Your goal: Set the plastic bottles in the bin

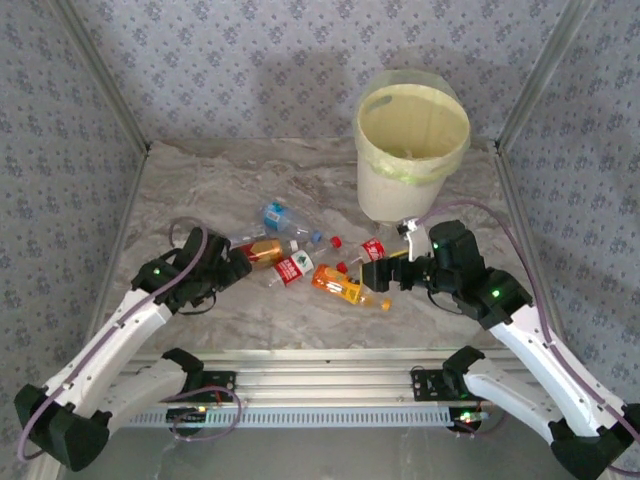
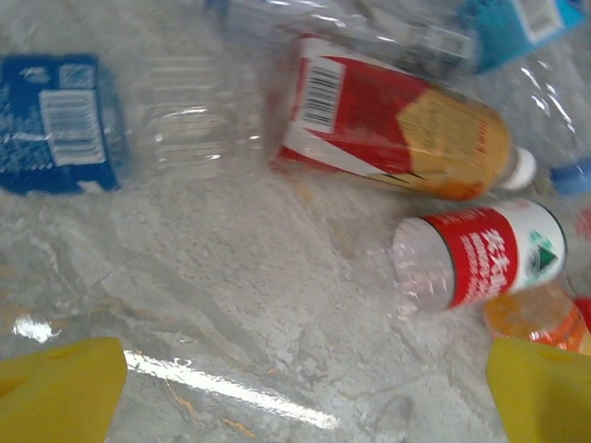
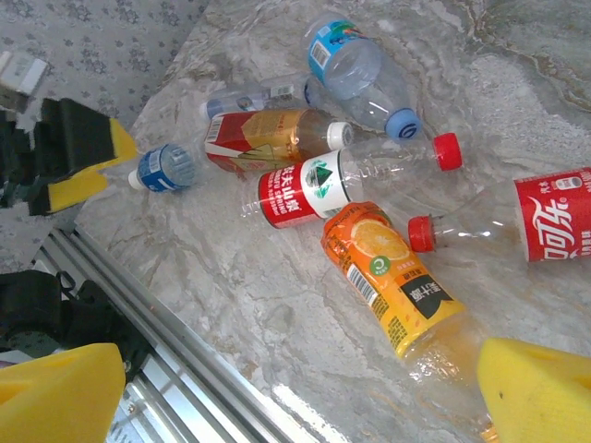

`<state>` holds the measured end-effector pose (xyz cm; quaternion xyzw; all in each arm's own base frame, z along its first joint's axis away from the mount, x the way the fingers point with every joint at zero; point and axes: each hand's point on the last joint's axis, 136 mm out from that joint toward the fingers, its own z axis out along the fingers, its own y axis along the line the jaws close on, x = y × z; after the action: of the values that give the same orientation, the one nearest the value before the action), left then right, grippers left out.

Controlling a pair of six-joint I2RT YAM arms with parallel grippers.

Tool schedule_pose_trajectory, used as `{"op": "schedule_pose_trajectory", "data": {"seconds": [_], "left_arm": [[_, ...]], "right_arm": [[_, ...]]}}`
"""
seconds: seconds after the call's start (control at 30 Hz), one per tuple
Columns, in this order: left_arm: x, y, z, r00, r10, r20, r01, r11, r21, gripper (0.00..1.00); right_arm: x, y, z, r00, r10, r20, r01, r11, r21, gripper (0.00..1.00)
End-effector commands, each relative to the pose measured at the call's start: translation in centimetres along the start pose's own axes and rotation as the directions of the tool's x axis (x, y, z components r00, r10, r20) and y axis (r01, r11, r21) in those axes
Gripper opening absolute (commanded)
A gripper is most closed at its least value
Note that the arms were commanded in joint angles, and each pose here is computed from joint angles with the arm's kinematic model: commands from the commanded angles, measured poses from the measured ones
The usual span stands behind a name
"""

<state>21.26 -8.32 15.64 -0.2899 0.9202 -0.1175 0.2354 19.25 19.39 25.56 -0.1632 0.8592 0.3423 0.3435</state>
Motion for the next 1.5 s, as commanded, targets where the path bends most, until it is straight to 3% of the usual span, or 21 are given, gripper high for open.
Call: {"op": "schedule_pose_trajectory", "data": {"seconds": [0.0, 0.1, 0.33, 0.4, 0.63, 1.1, 1.47], "left_arm": [[-0.8, 1.5, 1.0, 0.966, -0.257, 0.034, 0.259, 0.963, -0.070, 1.00], [-1.4, 2.0, 1.8, 0.903, -0.425, 0.060, 0.428, 0.900, -0.077, 1.00], [-3.4, 2.5, 2.9, 0.742, -0.658, 0.128, 0.669, 0.739, -0.082, 0.91], [-4.1, 2.4, 3.3, 0.724, -0.675, 0.143, 0.688, 0.721, -0.081, 0.98], [-4.9, 2.7, 5.4, 0.615, -0.769, 0.172, 0.787, 0.613, -0.073, 0.94], [-5.2, 3.8, 10.4, 0.512, -0.845, 0.154, 0.859, 0.503, -0.098, 0.91], [-3.9, 5.0, 13.6, 0.401, -0.904, 0.148, 0.916, 0.392, -0.087, 0.77]], "right_arm": [[0.3, 0.3, 0.2, 1.000, -0.008, -0.009, 0.008, 1.000, -0.024, 1.00], [-0.1, 0.4, 0.4, 1.000, -0.018, 0.013, 0.018, 0.999, -0.033, 1.00], [-0.1, 0.8, 0.1, 0.999, 0.010, 0.052, -0.007, 0.998, -0.066, 1.00], [-0.1, 0.7, 0.0, 0.998, 0.017, 0.060, -0.013, 0.998, -0.060, 1.00], [-0.5, 0.7, -0.5, 0.997, 0.020, 0.069, -0.017, 0.999, -0.042, 1.00], [-0.4, 0.3, -0.9, 0.998, 0.039, 0.055, -0.039, 0.999, -0.010, 1.00], [-0.7, 0.4, -0.1, 0.997, 0.060, 0.038, -0.059, 0.998, -0.020, 1.00]]}}
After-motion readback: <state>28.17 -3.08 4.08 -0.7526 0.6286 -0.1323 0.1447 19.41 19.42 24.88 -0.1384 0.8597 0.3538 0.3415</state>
